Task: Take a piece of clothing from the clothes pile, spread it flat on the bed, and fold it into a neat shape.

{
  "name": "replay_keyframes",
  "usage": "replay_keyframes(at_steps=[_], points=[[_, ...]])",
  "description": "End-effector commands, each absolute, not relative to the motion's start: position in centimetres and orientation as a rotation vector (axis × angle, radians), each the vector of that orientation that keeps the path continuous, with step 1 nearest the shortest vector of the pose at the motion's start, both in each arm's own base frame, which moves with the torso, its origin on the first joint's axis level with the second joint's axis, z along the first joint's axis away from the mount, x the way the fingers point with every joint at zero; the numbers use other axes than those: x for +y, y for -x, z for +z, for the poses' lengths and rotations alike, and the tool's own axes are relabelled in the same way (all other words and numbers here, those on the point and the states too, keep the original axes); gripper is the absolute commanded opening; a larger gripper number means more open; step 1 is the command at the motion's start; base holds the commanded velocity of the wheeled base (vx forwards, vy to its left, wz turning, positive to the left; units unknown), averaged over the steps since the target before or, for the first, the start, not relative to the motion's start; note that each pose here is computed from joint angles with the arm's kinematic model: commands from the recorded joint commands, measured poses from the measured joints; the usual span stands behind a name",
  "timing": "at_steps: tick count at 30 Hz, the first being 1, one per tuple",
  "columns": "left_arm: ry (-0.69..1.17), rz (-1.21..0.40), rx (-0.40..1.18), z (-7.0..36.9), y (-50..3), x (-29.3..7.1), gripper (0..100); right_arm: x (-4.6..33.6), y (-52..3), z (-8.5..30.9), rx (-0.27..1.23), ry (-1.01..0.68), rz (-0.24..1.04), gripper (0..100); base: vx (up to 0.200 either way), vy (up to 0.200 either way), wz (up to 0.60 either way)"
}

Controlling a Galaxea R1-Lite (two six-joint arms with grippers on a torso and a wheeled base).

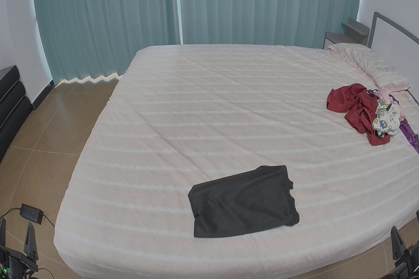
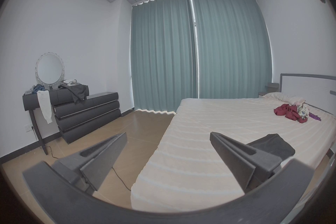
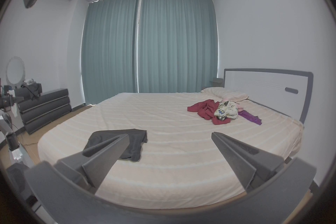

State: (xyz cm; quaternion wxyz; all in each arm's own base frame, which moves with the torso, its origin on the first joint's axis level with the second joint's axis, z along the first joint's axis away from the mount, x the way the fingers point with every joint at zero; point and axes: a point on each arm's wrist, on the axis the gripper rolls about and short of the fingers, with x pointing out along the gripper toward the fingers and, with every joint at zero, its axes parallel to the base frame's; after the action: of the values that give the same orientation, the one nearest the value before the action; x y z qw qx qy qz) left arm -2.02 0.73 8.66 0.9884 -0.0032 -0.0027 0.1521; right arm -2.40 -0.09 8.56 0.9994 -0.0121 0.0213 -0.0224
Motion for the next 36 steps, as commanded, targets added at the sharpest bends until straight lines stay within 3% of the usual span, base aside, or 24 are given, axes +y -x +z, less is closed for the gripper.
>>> replay_keyframes(at_steps=[1, 5, 6, 8, 13, 17, 21, 28, 33, 36], points=[[0.022, 0.251, -0.045, 8.04, 2.38, 0.56, 100, -0.12, 2.73, 8.38, 0.014, 0.052, -0.055, 100, 0.000, 0.000, 0.00], [0.014, 0.153, -0.042, 8.00, 2.33, 0.34, 100, 0.01, 2.72, 8.37, 0.012, 0.057, 0.000, 100, 0.000, 0.000, 0.00], [0.036, 0.071, -0.035, 7.92, 2.30, 0.16, 100, 0.32, 2.73, 8.33, 0.014, 0.002, 0.140, 100, 0.000, 0.000, 0.00], [0.049, 0.029, -0.007, 7.64, 2.29, 0.07, 100, 0.46, 2.76, 8.35, 0.020, -0.073, 0.203, 100, 0.000, 0.000, 0.00], [-0.006, -0.002, -0.002, 7.59, 2.29, 0.00, 100, 0.40, 2.76, 8.41, 0.020, -0.128, 0.174, 100, 0.000, 0.000, 0.00], [-0.009, -0.017, 0.001, 7.56, 2.29, -0.04, 100, 0.25, 2.72, 8.35, 0.013, -0.008, 0.106, 100, 0.000, 0.000, 0.00], [-0.008, -0.014, 0.001, 7.56, 2.29, -0.03, 100, -0.13, 2.72, 8.35, 0.015, 0.072, -0.062, 100, 0.000, 0.000, 0.00], [-0.009, -0.014, 0.003, 7.54, 2.29, -0.03, 100, -0.38, 2.62, 8.37, -0.008, 0.080, -0.174, 100, 0.000, 0.000, 0.00], [-0.008, -0.015, 0.000, 7.57, 2.29, -0.03, 100, -0.36, 2.61, 8.38, -0.009, 0.090, -0.163, 100, 0.000, 0.000, 0.00], [-0.008, -0.015, 0.000, 7.57, 2.29, -0.03, 100, -0.12, 2.59, 8.37, -0.014, 0.043, -0.059, 100, 0.000, 0.000, 0.00]])
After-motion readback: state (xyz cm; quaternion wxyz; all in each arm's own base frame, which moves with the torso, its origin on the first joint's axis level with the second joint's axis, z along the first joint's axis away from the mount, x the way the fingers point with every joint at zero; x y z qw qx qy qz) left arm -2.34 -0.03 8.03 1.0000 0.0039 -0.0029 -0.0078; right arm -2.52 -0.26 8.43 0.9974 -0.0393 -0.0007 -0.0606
